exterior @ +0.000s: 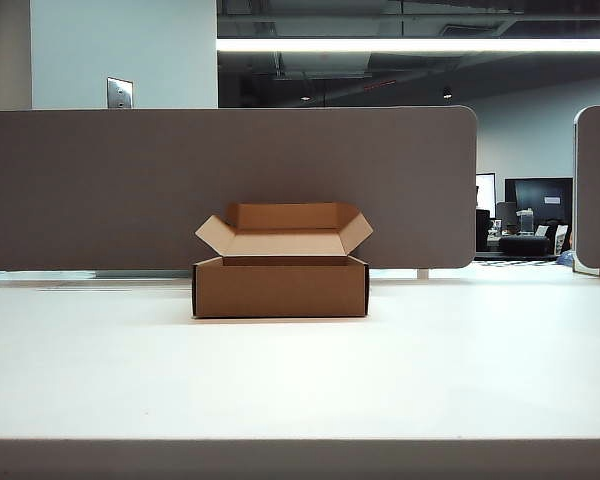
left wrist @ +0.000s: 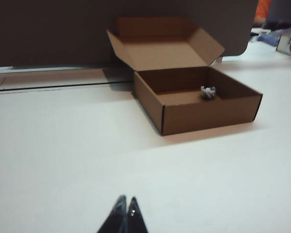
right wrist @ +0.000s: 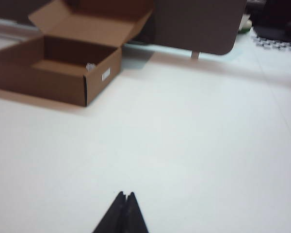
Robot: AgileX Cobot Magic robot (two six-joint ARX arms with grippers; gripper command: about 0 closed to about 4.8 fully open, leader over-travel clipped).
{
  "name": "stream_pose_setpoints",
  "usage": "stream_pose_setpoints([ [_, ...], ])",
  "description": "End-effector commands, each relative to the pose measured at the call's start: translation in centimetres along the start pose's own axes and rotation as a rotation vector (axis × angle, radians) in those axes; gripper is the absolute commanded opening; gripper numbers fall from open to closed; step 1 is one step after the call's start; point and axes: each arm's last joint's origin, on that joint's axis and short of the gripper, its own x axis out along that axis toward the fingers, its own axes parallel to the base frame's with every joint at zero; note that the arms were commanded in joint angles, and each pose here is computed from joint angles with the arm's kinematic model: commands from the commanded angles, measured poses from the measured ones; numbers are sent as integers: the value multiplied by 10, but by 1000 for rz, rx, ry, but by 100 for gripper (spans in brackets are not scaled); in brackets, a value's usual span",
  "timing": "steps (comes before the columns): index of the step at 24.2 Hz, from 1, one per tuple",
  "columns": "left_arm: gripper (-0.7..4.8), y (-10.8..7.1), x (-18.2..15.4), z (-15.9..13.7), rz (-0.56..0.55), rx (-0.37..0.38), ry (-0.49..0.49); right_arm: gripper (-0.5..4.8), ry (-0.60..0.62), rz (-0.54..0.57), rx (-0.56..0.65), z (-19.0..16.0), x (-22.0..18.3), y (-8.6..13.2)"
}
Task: Pick up all the paper balls on the table and put them in the paper box.
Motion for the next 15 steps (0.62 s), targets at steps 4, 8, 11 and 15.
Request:
stream_pose_setpoints([
  [4,-5,3,-1,1,112,24,0,13,-23,-1,0,1,0,0],
  [8,-5,4,-1,0,126,25,12,13,-23,-1,0,1,0,0],
  [11,-5,3,-1,0,124,25,11,13,-23,-1,0,1,0,0],
  [15,-5,3,-1,0,124,25,11,13,-23,-1,0,1,0,0],
])
